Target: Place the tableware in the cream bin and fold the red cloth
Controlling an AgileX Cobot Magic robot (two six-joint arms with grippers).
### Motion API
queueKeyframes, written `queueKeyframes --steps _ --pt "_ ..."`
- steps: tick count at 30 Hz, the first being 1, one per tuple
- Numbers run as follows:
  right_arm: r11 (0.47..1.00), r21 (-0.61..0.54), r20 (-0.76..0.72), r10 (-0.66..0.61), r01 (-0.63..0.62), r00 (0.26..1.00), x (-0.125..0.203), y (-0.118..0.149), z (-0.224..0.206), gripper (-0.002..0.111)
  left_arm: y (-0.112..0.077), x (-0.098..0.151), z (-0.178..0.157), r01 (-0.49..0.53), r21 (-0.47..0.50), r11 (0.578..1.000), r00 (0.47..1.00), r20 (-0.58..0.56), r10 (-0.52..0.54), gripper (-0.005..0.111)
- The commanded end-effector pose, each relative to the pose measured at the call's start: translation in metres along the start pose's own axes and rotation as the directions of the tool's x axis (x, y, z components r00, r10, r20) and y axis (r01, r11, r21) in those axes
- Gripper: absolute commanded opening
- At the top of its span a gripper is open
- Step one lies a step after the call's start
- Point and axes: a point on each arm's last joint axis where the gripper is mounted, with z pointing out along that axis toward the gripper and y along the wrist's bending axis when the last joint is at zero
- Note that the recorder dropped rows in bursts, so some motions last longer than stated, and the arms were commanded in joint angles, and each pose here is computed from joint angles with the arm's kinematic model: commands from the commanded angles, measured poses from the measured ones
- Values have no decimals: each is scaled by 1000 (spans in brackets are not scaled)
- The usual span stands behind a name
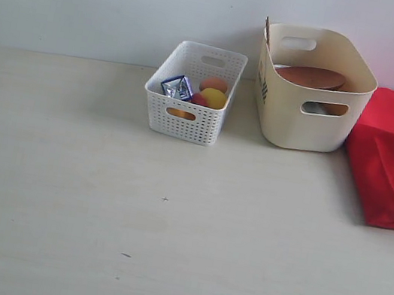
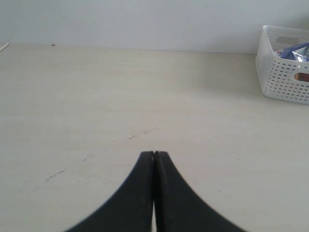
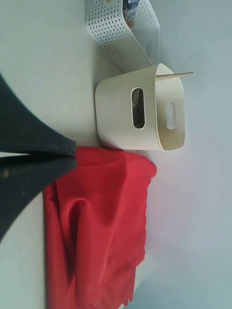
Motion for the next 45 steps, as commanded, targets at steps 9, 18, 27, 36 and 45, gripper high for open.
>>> queueKeyframes --steps 9,18,27,36,45 --pt "996 3 -23 -85 85 996 3 -1 0 0 0 0 0 -1 4 1000 1000 14 1 0" --pt "997 2 -25 -76 76 997 4 0 0 0 0 0 0 -1 4 1000 1000 14 1 0" --pt "997 2 -25 -74 74 997 4 0 0 0 0 0 0 -1 4 1000 1000 14 1 0" --pt "997 2 -25 -74 74 997 4 0 0 0 0 0 0 -1 4 1000 1000 14 1 0" --pt "997 2 -25 -74 74 997 4 0 0 0 0 0 0 -1 4 1000 1000 14 1 0"
